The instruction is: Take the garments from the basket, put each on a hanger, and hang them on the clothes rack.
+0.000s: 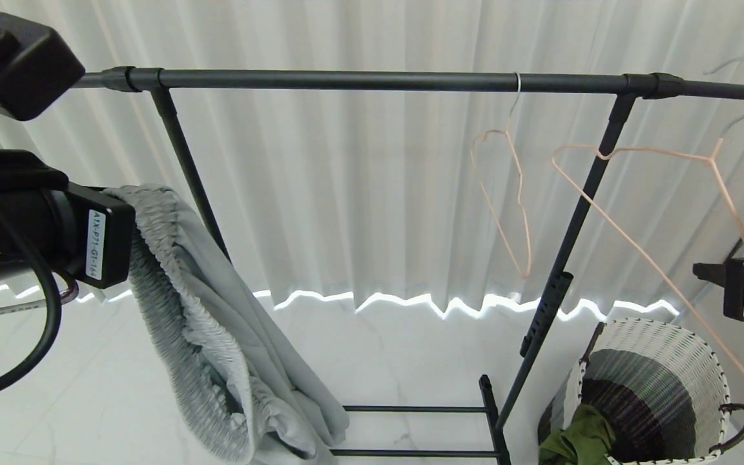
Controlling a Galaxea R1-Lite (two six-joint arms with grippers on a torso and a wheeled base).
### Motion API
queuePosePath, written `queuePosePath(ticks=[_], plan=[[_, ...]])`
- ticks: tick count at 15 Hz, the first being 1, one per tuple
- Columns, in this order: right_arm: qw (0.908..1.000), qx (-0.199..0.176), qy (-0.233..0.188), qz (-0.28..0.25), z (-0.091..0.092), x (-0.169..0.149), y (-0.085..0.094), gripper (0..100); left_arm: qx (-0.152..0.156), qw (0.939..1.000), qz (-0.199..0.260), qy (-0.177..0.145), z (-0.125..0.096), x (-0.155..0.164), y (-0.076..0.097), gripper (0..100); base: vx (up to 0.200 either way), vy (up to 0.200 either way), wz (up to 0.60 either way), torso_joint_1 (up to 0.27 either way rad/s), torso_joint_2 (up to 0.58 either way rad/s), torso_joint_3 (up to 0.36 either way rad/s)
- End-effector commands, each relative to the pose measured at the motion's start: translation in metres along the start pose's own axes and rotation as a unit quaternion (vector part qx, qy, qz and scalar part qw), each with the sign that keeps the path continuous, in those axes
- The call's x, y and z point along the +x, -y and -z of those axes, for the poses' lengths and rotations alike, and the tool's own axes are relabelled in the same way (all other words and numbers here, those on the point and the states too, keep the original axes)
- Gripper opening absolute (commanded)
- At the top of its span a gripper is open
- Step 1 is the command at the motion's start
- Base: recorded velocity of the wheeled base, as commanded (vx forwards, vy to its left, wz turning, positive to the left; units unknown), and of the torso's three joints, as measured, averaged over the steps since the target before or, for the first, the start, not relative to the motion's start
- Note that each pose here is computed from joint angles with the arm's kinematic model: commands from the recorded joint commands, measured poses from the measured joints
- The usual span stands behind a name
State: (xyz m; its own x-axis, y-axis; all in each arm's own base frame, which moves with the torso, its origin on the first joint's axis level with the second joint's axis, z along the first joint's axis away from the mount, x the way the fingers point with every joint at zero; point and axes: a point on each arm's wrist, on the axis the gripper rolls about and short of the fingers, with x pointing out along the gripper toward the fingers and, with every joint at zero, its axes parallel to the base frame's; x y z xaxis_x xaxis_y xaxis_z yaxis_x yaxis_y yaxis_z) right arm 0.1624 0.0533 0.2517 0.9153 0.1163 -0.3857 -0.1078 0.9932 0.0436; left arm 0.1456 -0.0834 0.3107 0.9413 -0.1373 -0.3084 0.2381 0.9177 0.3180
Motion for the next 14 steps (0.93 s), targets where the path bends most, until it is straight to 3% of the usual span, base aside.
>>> queuePosePath(ticks=[1,3,5,8,11,14], plan=[[1.0,0.0,0.007,-0.003,0.004,-0.009,0.001,0,0.0,1.0,-0.001,-0.001,0.0,0.001,0.0,0,-0.2,0.0,0.0,0.002,0.01,-0.002],[0.9999,0.0,0.012,-0.008,0.003,-0.012,0.001,0,0.0,1.0,0.0,-0.001,0.0,0.001,0.0,0,-0.2,0.0,0.0,0.002,0.0,0.002],[0.9994,-0.004,0.022,-0.028,0.002,-0.019,-0.004,0,0.0,1.0,0.0,-0.001,0.0,0.001,0.0,0,0.0,0.0,0.0,0.0,0.0,0.0],[0.9928,-0.029,0.044,-0.108,0.003,-0.041,-0.022,0,0.009,0.9999,0.001,-0.007,0.002,0.003,0.002,0,0.0,0.0,0.0,0.0,0.0,0.0],[0.9822,-0.047,0.054,-0.174,0.005,-0.054,-0.037,0,0.034,0.9992,-0.004,-0.021,0.007,0.007,0.004,0,0.0,0.0,0.0,0.0,0.0,0.0],[0.9648,-0.076,0.036,-0.249,0.016,-0.064,-0.054,0,0.043,0.9978,-0.028,-0.041,0.008,0.018,0.008,0,0.0,0.0,0.0,0.0,0.0,0.0]])
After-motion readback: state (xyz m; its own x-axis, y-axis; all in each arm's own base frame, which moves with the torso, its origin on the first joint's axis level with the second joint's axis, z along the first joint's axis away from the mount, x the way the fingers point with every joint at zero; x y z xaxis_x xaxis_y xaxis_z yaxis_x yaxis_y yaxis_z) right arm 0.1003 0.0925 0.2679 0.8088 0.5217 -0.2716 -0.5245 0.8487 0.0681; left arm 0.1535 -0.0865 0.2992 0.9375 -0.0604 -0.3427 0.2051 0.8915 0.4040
